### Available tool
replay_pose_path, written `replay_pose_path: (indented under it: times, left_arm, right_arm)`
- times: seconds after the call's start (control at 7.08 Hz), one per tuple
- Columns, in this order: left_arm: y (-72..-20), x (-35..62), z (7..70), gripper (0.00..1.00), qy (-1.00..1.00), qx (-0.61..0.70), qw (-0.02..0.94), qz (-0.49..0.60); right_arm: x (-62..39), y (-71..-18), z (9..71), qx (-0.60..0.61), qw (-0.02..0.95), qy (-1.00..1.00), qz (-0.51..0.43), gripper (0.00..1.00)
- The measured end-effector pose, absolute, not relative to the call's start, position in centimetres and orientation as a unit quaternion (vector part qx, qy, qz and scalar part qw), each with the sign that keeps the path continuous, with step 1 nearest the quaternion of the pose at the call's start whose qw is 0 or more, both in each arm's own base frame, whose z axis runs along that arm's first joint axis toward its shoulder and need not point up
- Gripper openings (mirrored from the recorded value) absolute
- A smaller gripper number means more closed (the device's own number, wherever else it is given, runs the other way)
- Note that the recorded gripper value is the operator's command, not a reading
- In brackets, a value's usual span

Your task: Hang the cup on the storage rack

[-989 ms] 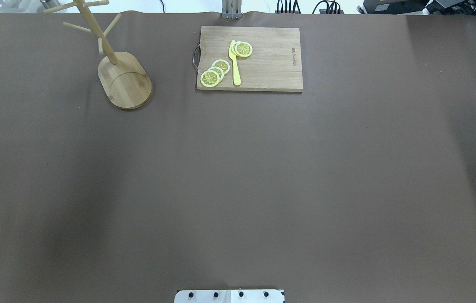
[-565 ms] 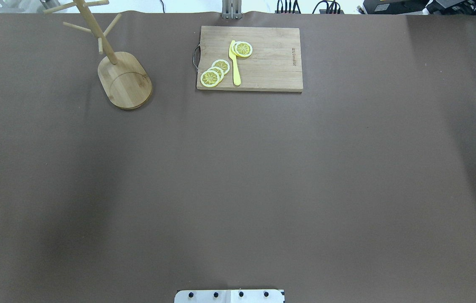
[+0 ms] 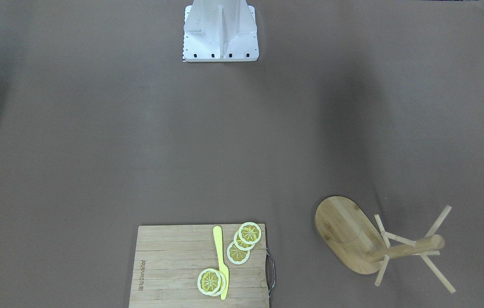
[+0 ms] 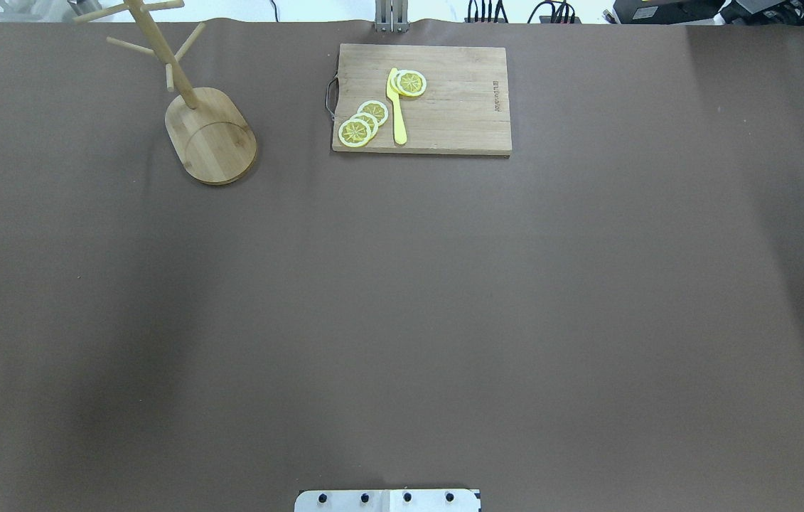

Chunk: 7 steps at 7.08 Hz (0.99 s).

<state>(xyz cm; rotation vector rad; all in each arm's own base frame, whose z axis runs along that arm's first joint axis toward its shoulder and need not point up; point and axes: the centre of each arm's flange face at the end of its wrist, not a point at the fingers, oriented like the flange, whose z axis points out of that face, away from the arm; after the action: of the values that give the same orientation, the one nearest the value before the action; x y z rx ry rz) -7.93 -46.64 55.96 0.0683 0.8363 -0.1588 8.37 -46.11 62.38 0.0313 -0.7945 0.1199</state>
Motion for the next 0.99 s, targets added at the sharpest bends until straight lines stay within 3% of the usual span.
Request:
replay_pose_path:
  times: [0.99]
  left_arm:
    - [-47.22, -7.91, 55.98, 0.98, 0.408, 0.034, 0.909, -0.076]
  right_arm:
    - [8.16, -45.70, 60.99, 0.042, 0.915, -0.397, 0.047, 1.00]
